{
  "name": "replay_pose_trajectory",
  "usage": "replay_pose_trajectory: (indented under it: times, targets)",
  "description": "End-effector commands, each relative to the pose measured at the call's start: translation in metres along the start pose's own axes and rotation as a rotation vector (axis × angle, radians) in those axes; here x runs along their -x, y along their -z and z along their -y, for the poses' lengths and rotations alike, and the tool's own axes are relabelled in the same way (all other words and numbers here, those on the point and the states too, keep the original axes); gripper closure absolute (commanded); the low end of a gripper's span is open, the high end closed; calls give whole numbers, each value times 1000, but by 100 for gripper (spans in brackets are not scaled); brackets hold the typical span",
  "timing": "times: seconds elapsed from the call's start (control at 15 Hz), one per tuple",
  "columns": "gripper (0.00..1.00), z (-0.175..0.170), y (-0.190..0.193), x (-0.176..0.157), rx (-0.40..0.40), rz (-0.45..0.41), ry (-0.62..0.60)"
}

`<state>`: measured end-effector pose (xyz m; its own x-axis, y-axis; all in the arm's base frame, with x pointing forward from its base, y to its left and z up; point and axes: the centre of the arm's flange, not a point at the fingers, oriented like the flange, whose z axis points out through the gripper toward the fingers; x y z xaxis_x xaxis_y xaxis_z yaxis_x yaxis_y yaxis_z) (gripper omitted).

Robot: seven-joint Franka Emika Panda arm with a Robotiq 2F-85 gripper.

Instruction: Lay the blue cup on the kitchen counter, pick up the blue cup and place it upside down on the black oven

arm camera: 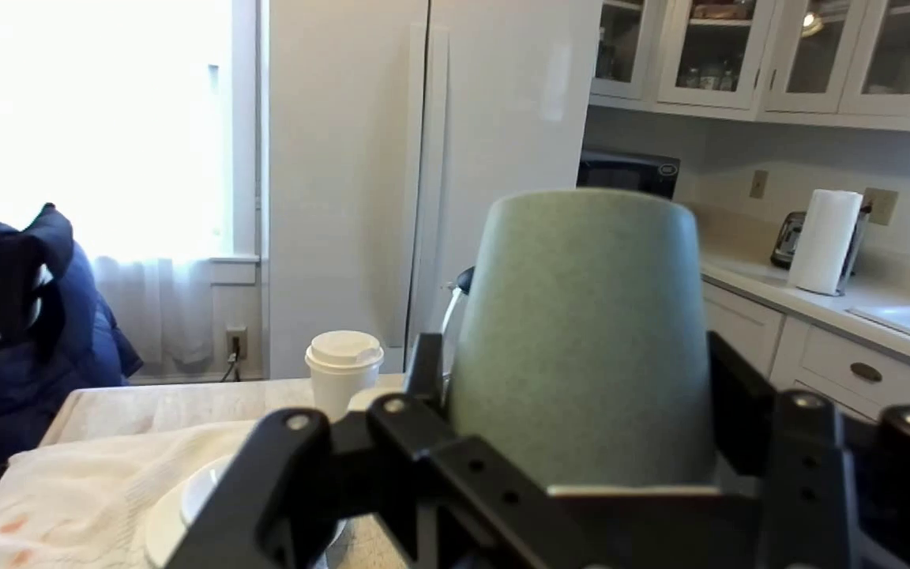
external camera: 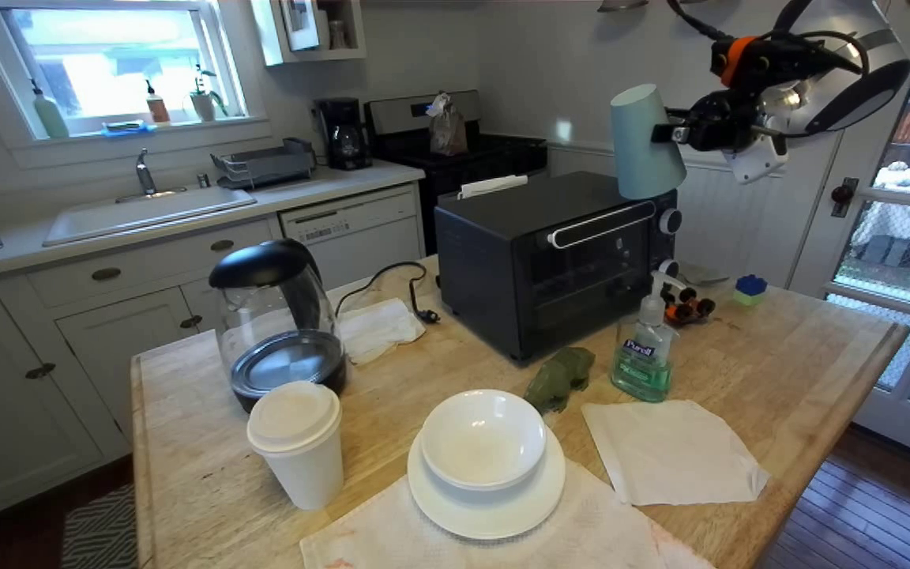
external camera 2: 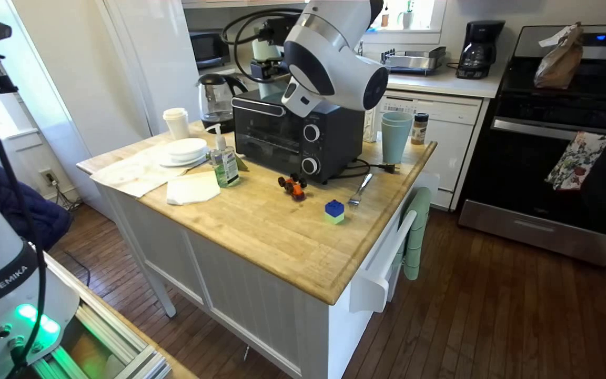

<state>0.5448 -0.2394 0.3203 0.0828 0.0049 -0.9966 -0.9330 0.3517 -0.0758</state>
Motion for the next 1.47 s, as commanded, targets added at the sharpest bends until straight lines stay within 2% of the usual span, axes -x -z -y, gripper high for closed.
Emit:
replay_pose_trajectory:
  times: [0.0, 0.4, 0.73, 1.4]
  targets:
    - [47, 24, -13, -9, -27, 61, -31]
    - [47, 46, -31, -14, -41, 80, -28]
    - [47, 54, -42, -23, -30, 25, -7]
    - [47, 62, -50, -31, -28, 13, 17]
